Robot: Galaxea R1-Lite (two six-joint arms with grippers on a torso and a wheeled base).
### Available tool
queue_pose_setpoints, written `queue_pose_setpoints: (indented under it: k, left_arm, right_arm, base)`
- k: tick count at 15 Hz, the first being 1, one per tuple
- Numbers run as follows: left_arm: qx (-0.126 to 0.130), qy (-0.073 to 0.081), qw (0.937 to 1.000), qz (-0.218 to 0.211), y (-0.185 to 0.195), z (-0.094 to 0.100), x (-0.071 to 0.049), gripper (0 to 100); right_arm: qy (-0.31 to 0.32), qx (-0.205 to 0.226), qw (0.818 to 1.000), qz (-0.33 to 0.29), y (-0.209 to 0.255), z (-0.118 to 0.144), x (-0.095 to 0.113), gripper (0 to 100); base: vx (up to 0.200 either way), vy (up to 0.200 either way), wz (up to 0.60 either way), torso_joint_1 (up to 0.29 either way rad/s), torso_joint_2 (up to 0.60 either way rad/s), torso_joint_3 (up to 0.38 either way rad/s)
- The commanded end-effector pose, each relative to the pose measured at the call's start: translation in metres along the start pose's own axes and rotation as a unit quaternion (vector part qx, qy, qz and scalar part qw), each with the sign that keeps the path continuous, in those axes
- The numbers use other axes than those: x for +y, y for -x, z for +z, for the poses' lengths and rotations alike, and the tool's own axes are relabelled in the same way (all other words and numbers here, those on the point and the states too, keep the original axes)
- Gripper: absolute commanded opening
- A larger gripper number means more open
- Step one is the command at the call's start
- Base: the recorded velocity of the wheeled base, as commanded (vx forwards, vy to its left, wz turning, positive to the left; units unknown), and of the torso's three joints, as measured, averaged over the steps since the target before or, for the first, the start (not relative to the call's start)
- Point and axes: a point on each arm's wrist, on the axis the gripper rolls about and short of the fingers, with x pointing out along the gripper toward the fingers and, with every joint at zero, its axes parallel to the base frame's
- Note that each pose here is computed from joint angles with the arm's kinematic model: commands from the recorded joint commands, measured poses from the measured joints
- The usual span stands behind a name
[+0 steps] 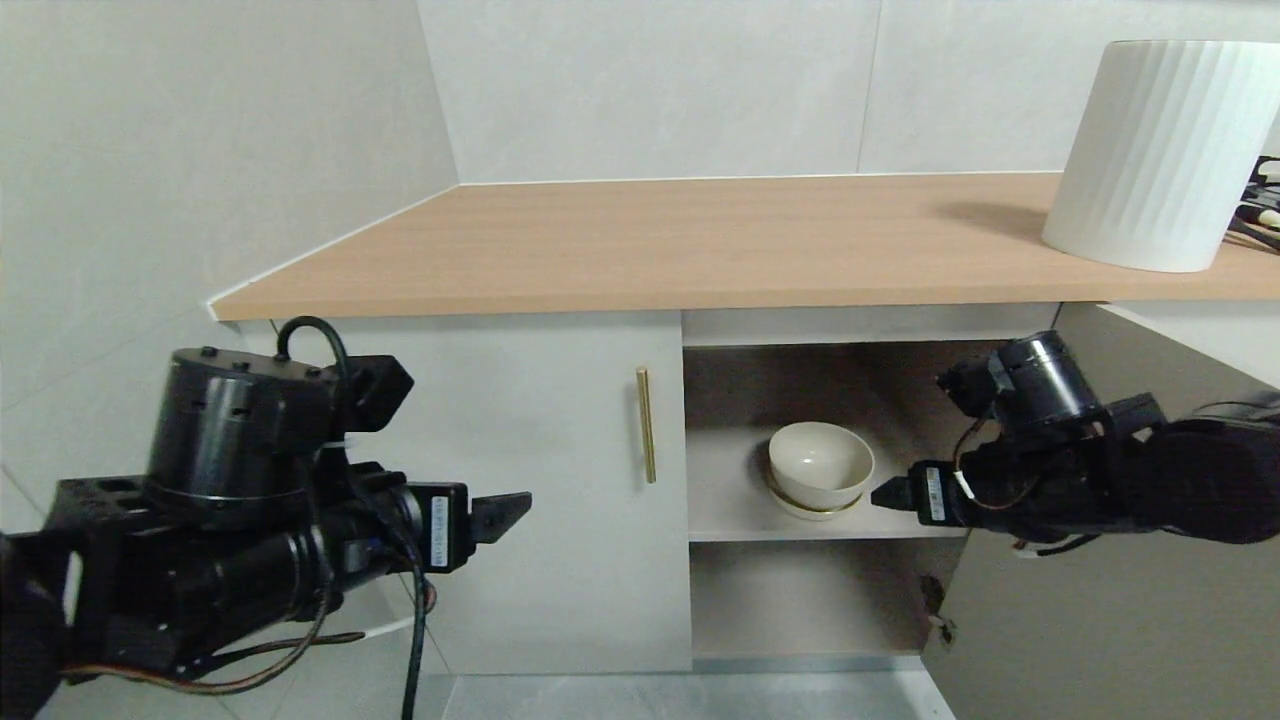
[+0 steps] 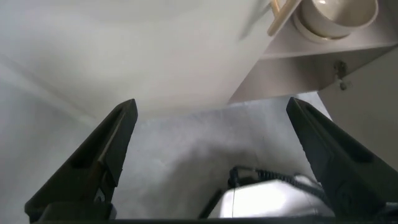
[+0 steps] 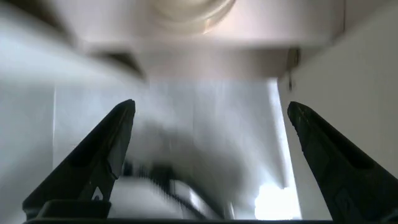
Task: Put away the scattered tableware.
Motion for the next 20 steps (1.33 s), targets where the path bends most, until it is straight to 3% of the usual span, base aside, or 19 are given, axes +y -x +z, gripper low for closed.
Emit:
queue_pose_setpoints:
  k: [1,3,6,8,20]
  left_arm:
    - [-0.028,0.006,0.9996,-0.007,0.043,-0.006,0.011,100]
    - [-0.034,0.007,0.9994,-0.009,0.056,-0.014,0.017,100]
    - [-0.027,-0.018,0.9994,-0.01,0.055,-0.018,0.016,100]
    - [-0.019,-0.024,0.9995,-0.01,0.051,-0.02,0.015,100]
    - [-0.004,-0.029,0.9995,-0.01,0.044,-0.023,0.013,100]
  right_arm:
    - [0.012,-0.026,0.999,0.03,0.056,-0.013,-0.002,100]
    - [0.03,-0.024,0.998,0.049,0.076,-0.032,-0.001,100]
    - [0.054,-0.014,0.996,0.064,0.085,-0.052,0.003,100]
    - [0.056,-0.015,0.996,0.068,0.087,-0.053,0.004,100]
    - [0.059,-0.012,0.996,0.065,0.087,-0.055,0.003,100]
  base:
    - [0.0,0.0,0.0,0.0,0.0,0.0]
    - [0.0,0.0,0.0,0.0,0.0,0.0]
    - [0.0,0.0,0.0,0.0,0.0,0.0]
    - [-0.1,0.0,0.0,-0.001,0.0,-0.001]
    - [-0.2,0.0,0.0,0.0,0.0,0.004]
